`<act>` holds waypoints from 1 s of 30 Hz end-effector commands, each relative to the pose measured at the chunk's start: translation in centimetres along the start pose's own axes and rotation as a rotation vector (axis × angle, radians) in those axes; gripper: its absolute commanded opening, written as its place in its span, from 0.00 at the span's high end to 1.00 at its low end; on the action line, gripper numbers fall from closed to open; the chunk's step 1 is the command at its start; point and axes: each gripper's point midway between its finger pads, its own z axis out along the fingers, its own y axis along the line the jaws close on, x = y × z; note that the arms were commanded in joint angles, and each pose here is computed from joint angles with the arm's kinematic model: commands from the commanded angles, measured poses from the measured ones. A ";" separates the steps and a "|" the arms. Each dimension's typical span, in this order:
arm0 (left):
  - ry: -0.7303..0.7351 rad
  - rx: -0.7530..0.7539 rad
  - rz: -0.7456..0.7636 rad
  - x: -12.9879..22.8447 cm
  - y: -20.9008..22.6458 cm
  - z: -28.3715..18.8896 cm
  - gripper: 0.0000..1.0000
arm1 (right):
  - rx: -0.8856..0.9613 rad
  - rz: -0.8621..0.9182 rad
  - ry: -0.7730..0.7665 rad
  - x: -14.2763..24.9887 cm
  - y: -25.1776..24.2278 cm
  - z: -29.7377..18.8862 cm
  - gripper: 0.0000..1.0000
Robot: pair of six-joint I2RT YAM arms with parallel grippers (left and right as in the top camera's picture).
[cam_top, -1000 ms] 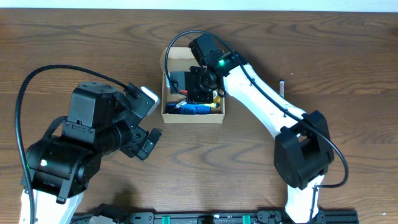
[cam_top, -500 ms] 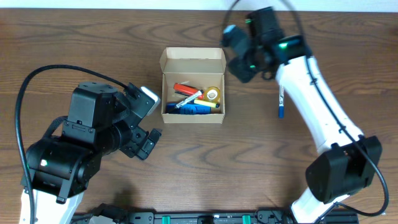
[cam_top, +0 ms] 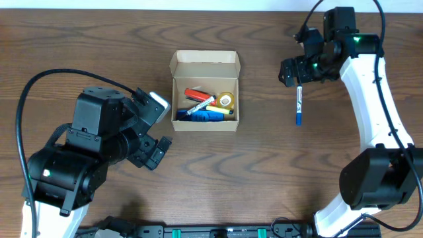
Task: Pack container
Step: 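Lower the right gripper to the blue marker and grasp it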
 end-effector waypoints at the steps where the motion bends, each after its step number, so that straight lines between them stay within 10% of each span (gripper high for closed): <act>1: -0.014 -0.010 0.015 -0.4 0.2 -0.5 0.05 | -0.057 0.033 -0.003 0.1 0.9 -0.1 0.01; 30: -0.014 -0.010 0.015 -0.4 0.2 -0.5 0.05 | 0.273 0.466 -0.035 8.3 -6.4 11.9 0.02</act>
